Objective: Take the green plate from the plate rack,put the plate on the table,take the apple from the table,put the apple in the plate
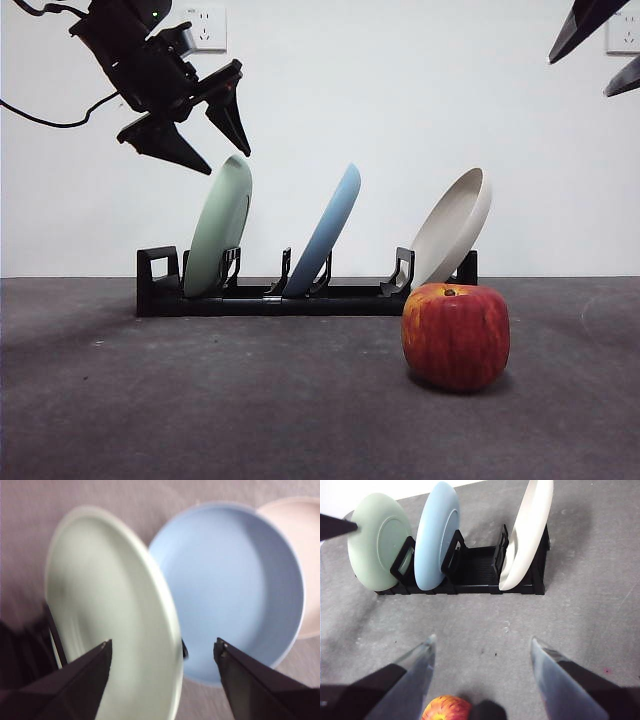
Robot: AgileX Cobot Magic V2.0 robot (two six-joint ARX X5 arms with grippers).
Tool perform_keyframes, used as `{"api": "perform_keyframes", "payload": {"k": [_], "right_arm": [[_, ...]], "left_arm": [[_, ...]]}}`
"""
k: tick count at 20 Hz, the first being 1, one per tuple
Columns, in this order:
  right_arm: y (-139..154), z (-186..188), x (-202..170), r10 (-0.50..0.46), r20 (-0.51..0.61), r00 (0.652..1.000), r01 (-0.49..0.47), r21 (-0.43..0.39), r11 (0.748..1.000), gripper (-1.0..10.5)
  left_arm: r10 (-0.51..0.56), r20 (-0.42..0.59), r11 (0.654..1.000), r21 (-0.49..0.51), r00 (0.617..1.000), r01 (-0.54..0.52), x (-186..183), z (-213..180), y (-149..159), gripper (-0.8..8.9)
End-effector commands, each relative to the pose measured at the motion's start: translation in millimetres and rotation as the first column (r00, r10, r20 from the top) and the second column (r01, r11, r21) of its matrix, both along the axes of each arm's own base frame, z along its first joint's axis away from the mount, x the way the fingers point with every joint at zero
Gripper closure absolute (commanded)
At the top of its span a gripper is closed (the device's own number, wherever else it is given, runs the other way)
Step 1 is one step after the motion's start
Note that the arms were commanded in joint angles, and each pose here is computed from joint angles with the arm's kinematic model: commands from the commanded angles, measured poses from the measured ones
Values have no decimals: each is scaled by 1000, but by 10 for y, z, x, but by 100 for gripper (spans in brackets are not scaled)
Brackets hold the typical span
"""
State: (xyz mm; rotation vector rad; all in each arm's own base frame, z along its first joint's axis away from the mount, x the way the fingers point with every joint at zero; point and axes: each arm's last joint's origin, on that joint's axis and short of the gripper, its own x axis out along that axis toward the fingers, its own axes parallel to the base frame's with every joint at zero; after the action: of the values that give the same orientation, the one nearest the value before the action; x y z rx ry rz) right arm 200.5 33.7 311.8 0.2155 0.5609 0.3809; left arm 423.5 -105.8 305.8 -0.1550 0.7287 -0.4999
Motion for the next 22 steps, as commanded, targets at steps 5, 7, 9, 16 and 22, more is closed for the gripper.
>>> {"api": "perform_keyframes", "payload": {"k": [5,7,9,16,22], "right_arm": [[-2,19,5,-6,4,1000,6,11,1000,631],[-2,19,4,-6,3,1000,6,11,1000,631],[-2,17,4,-6,2,1000,6,11,1000,631],[-3,16,3,-7,1,1000,7,10,1000,631],[-3,7,-2,-6,-10,1000,7,8,1000,631]], "left_arm": [[-35,-20,999,38,999,36,-20,-48,-21,626],[-35,-21,999,38,999,36,-20,-48,-21,630],[-36,-26,999,39,999,37,-24,-51,-24,676],[-41,-18,999,34,999,42,-23,-42,-31,822],[-147,65,986,-63,987,151,-233,392,-33,822]]}}
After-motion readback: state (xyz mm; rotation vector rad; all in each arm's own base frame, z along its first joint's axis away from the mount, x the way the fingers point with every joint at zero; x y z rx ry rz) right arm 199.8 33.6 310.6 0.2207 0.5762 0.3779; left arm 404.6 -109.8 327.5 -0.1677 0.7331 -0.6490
